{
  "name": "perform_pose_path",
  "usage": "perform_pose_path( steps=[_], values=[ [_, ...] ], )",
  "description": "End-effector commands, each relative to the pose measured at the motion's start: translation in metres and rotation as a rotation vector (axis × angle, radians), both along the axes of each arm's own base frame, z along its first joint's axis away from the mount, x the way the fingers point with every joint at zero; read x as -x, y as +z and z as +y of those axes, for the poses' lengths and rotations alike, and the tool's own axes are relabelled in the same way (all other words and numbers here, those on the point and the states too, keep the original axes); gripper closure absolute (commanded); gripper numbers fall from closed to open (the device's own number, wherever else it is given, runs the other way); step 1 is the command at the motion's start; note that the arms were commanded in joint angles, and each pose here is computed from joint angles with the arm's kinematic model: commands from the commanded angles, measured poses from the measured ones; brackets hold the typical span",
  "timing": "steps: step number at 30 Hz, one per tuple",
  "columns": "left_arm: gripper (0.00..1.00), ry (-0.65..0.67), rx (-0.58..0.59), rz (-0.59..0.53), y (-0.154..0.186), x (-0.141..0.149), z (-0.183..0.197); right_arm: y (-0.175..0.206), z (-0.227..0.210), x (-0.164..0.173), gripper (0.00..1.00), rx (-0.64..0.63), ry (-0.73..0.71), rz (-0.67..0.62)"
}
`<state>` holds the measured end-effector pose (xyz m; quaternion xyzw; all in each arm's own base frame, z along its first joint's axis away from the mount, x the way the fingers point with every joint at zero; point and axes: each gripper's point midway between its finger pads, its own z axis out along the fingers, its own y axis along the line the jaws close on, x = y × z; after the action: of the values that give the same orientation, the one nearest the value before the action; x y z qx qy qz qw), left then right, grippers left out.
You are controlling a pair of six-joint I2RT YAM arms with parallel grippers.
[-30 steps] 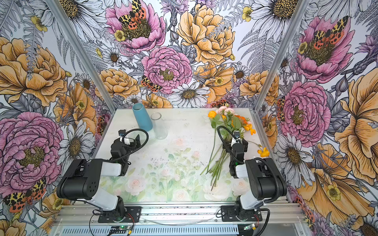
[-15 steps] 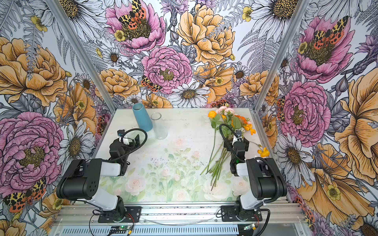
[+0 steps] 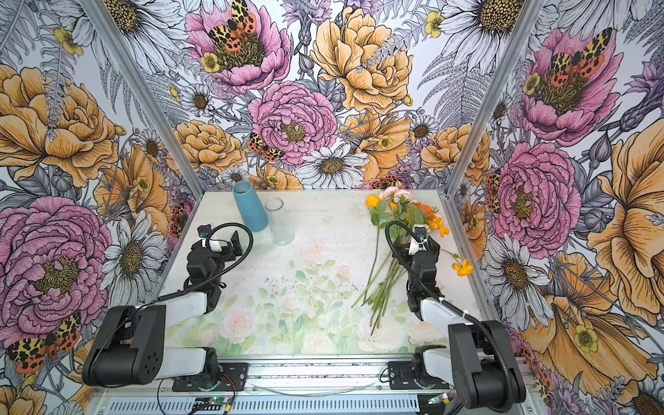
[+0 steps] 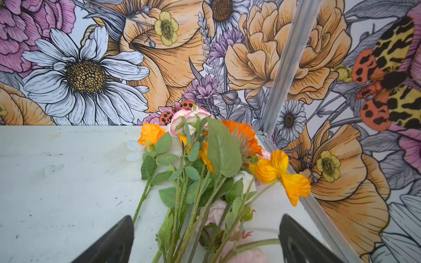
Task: Arrange flowers in a vase
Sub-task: Pick up the vase from the top-center of the table.
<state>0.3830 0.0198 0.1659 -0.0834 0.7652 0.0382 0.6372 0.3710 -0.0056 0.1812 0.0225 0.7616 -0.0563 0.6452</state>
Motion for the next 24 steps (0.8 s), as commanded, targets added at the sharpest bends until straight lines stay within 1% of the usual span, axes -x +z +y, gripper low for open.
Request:
perform_pose_path(
  steps=[1, 3, 6, 8, 11, 14, 16, 18, 20, 24],
  values=[
    [0.05, 0.160, 0.045, 0.053, 0.018, 0.017, 0.010, 0.019, 0.010, 0.001, 0.00, -0.064, 0.035, 0.087],
    [0.10, 0.127, 0.069, 0.063, 0.028, 0.027, -0.008, 0.026, 0.017, 0.001, 0.01, -0.107, 0.059, 0.152],
    [0.08, 0.069, -0.020, 0.101, 0.037, 0.049, -0.041, 0.031, 0.044, 0.002, 0.00, -0.147, 0.183, 0.263],
    [0.06, -0.026, -0.038, 0.127, 0.034, 0.061, -0.066, 0.034, 0.068, 0.005, 0.00, -0.149, 0.286, 0.323],
    [0.04, -0.171, -0.022, 0.135, 0.023, 0.079, -0.098, 0.054, 0.101, 0.013, 0.00, -0.153, 0.418, 0.300],
    [0.01, -0.259, -0.044, 0.103, 0.021, 0.086, -0.117, 0.078, 0.141, 0.025, 0.00, -0.205, 0.581, 0.269],
    [0.01, -0.312, -0.053, 0.063, 0.027, 0.082, -0.128, 0.089, 0.174, 0.036, 0.01, -0.223, 0.702, 0.270],
    [0.01, -0.352, -0.029, 0.054, 0.037, 0.072, -0.138, 0.098, 0.205, 0.043, 0.00, -0.214, 0.772, 0.270],
    [0.01, -0.358, 0.008, 0.075, 0.042, 0.055, -0.142, 0.103, 0.234, 0.050, 0.01, -0.223, 0.833, 0.279],
    [0.01, -0.331, 0.077, 0.157, 0.030, 0.015, -0.142, 0.107, 0.272, 0.054, 0.01, -0.232, 0.893, 0.305]
  ],
)
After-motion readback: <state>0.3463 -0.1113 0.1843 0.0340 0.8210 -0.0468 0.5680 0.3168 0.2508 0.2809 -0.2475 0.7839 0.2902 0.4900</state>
